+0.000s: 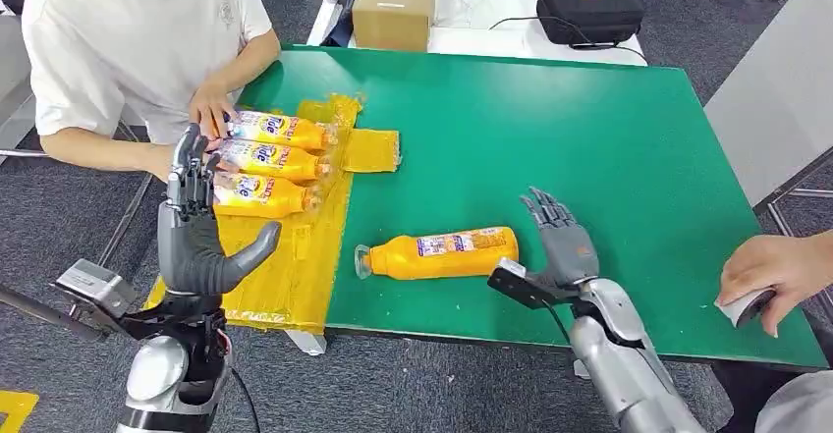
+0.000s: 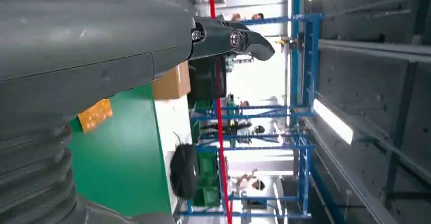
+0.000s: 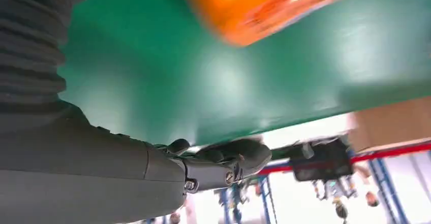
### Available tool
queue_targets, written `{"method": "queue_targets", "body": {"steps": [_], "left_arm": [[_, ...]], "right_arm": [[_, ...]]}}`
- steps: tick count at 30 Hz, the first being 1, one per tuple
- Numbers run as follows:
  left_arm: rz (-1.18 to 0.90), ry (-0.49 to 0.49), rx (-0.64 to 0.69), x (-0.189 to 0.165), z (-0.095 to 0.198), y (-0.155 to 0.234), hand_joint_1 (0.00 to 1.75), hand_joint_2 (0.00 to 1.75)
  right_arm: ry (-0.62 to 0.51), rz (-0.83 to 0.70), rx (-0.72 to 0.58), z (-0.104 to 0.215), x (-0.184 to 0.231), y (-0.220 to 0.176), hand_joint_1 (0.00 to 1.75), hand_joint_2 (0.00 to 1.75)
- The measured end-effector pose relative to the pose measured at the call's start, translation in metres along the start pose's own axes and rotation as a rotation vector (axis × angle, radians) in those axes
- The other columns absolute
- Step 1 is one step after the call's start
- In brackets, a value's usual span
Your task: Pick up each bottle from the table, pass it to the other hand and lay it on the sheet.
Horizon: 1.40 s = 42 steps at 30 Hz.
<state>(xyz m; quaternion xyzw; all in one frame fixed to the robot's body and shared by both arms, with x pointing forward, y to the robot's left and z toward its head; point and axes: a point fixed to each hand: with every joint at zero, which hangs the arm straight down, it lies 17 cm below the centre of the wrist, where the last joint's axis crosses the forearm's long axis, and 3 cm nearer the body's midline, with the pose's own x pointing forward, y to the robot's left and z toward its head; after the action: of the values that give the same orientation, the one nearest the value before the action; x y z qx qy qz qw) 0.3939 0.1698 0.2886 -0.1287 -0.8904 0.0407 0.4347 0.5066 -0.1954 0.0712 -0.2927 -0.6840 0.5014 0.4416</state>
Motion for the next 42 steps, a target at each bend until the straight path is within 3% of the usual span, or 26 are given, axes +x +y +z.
{"method": "queue_targets", "body": {"steps": [3, 7, 12, 24, 32, 42], "left_arm": [[0.002, 0.001, -0.001, 0.0, 0.0, -0.001, 0.0, 1.75], [0.046, 0.056, -0.042, -0.021, -0.001, -0.018, 0.0, 1.75], [0.071, 0.069, -0.056, -0.028, -0.004, -0.024, 0.0, 1.75], [0.08, 0.122, -0.052, -0.045, 0.002, -0.024, 0.0, 1.75], [0.066, 0.171, -0.042, -0.056, 0.011, -0.02, 0.0, 1.75], [0.04, 0.211, -0.017, -0.057, 0.031, -0.005, 0.0, 1.75]], "right_arm": [[-0.002, -0.004, 0.002, -0.001, 0.001, 0.0, 0.0, 1.75], [-0.077, -0.144, 0.145, -0.029, 0.05, 0.034, 0.0, 1.75], [-0.11, -0.186, 0.191, -0.039, 0.081, 0.047, 0.0, 1.75], [-0.064, -0.188, 0.322, -0.032, 0.076, 0.075, 0.0, 1.75], [0.152, 0.046, 0.526, -0.031, 0.033, 0.091, 0.0, 1.75], [0.184, 0.297, 0.508, -0.039, 0.023, 0.083, 0.0, 1.75]]}}
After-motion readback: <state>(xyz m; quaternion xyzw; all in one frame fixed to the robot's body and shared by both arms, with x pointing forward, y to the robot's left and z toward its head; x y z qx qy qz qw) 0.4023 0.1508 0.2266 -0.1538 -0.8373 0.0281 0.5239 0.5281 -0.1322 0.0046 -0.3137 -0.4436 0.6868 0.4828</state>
